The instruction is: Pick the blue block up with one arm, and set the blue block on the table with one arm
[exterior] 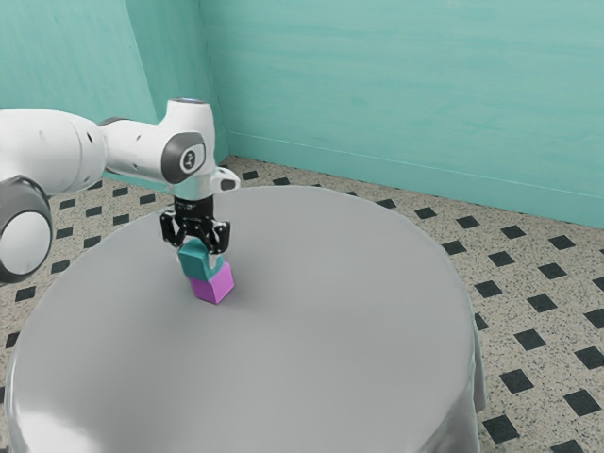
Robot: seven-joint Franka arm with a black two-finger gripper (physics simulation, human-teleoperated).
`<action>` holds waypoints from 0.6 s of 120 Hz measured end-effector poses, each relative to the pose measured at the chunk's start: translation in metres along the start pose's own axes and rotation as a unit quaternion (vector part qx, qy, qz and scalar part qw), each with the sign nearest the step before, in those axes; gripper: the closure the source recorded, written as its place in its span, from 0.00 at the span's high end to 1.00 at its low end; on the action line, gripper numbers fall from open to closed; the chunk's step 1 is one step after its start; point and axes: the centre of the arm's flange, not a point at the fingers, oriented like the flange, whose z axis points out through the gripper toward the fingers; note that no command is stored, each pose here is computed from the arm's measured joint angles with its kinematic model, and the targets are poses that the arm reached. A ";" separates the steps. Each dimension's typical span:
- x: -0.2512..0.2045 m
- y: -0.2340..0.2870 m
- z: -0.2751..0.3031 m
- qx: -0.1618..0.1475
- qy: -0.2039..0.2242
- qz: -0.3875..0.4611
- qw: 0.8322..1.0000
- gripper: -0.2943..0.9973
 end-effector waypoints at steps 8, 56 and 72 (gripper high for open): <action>0.000 -0.001 0.000 0.000 0.001 -0.001 1.000 0.57; 0.003 0.082 -0.039 -0.019 0.042 0.061 0.997 0.52; 0.006 0.113 -0.013 -0.022 0.026 0.080 0.996 0.51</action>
